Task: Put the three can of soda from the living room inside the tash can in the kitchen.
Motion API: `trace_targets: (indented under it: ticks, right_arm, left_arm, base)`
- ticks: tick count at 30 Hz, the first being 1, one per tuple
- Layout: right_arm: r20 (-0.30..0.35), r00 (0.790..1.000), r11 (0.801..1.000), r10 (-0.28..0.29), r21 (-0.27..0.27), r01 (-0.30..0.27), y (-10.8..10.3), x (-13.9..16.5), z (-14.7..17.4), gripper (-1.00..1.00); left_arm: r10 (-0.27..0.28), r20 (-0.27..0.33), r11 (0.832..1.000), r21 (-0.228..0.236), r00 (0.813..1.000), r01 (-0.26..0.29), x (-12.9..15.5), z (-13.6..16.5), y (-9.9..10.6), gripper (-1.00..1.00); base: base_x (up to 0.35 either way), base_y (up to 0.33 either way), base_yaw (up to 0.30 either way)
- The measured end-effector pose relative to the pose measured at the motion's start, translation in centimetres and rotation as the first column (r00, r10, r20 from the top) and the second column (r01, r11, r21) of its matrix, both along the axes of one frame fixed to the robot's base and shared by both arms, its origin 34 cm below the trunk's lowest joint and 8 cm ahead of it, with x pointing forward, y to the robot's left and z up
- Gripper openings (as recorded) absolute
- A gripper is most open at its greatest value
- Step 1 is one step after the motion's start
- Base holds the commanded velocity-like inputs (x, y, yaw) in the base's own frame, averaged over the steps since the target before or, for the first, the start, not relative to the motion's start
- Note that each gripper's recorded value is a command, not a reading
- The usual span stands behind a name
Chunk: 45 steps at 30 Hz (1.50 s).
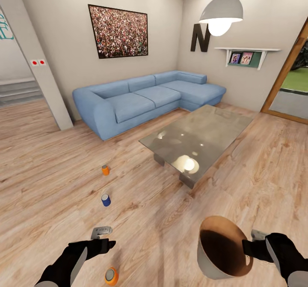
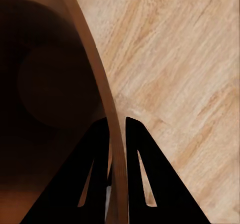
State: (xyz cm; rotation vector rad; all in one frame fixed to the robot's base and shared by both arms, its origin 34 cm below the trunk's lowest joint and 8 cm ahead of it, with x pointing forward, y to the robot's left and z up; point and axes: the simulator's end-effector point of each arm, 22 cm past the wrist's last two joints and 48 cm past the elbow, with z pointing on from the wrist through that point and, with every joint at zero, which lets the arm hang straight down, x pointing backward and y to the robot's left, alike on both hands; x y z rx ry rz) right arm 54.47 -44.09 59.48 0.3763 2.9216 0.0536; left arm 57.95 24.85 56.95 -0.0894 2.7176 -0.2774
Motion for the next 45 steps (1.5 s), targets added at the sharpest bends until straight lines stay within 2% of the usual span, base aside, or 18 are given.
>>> trace_targets:
  ticks: [3,11,14,17,20,25,31,41,45]
  right_arm:
    - [-0.007,1.000,1.000,-0.023,0.015,0.023,0.1,1.2,1.3,-1.00]
    - [-0.046,0.999,1.000,-0.025,0.005,0.025,0.1,3.8,4.4,-1.00]
    - [-0.053,0.998,1.000,-0.029,-0.011,0.028,-0.5,5.0,5.9,-1.00]
    - [-0.049,0.998,0.999,-0.036,-0.007,0.036,-0.7,5.4,6.0,-1.00]
    - [-0.040,0.999,0.999,-0.036,-0.035,0.035,-2.0,6.2,6.5,-1.00]
    - [-0.031,0.999,0.999,-0.042,-0.024,0.041,-1.9,6.6,6.0,-1.00]
    - [-0.040,0.998,0.998,-0.046,-0.035,0.045,-2.4,6.7,5.5,-1.00]
    - [-0.006,0.999,0.996,-0.048,-0.078,0.048,-5.0,9.0,6.0,-1.00]
    - [0.013,0.998,0.992,-0.059,-0.113,0.061,-7.7,9.9,7.0,-1.00]
  left_arm:
    - [0.000,0.008,1.000,0.002,1.000,0.000,0.1,0.1,0.0,1.00]
    - [0.000,0.011,1.000,0.002,1.000,0.000,0.2,0.0,0.0,1.00]
    - [-0.002,-0.018,1.000,0.003,1.000,0.002,-0.9,-0.7,0.0,1.00]
    - [-0.003,-0.033,1.000,0.002,0.999,0.003,-1.4,-1.4,0.0,1.00]
    - [-0.005,-0.045,1.000,0.003,0.999,0.005,-1.9,-2.2,-0.1,1.00]
    - [-0.010,-0.048,1.000,0.004,0.999,0.010,-2.1,-3.1,-0.1,1.00]
    - [-0.012,-0.050,1.000,0.005,0.999,0.013,-2.2,-4.1,-0.2,1.00]
    - [-0.013,-0.066,1.000,0.005,0.998,0.014,-2.7,-6.5,-0.2,1.00]
    - [-0.015,-0.073,1.000,0.005,0.997,0.016,-3.0,-7.4,-0.2,1.00]
  base:
    - [0.000,0.000,0.000]
    - [0.000,0.000,0.000]
    - [0.000,0.000,0.000]
    - [0.000,0.000,0.000]
    - [0.000,0.000,0.000]
    - [0.000,0.000,0.000]
    - [0.000,0.000,0.000]
    - [0.000,0.000,0.000]
    - [0.000,0.000,0.000]
